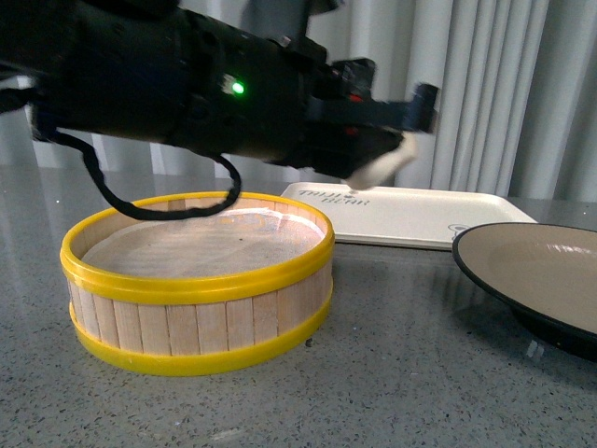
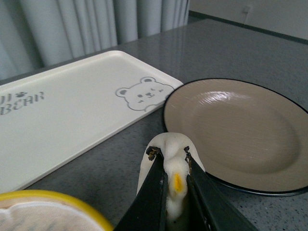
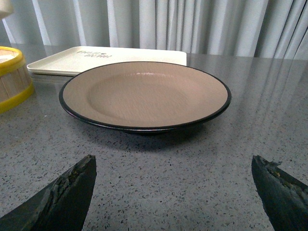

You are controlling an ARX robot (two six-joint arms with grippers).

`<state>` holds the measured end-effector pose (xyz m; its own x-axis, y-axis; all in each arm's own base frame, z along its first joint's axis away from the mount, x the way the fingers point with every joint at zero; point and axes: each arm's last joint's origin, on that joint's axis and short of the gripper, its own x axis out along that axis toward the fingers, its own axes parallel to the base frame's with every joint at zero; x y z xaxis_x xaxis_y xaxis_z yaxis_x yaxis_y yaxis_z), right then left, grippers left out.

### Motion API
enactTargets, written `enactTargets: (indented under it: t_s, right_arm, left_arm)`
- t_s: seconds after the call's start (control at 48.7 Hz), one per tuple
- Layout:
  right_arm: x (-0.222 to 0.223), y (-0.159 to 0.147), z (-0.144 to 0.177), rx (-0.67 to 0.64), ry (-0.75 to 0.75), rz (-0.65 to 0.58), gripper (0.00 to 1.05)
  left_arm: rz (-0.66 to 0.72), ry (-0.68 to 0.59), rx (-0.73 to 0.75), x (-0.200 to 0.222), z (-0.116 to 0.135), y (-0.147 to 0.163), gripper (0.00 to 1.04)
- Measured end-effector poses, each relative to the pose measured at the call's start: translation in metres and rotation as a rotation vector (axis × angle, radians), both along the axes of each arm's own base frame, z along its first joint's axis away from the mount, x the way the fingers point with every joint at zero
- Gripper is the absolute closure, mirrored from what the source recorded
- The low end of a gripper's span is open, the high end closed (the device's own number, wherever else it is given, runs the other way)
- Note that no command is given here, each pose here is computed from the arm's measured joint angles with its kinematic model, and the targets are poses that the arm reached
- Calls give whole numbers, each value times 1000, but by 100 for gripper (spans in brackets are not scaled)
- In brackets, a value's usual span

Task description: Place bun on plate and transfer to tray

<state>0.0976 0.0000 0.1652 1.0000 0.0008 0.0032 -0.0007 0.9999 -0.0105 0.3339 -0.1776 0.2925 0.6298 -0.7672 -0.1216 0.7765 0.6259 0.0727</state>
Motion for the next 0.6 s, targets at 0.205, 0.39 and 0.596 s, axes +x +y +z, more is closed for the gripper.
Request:
enactTargets:
  t_s: [0.205, 0.39, 0.596]
  right_arm:
    - [0, 0, 0, 0, 0, 0, 8]
    - [0, 0, 0, 0, 0, 0, 8]
    - [0, 0, 0, 0, 0, 0, 8]
  left_arm:
    - [-83, 17, 30, -1, -10, -31, 99]
    - [-151, -14, 43, -4, -9, -53, 99]
    - [-201, -49, 62, -5, -11, -79, 99]
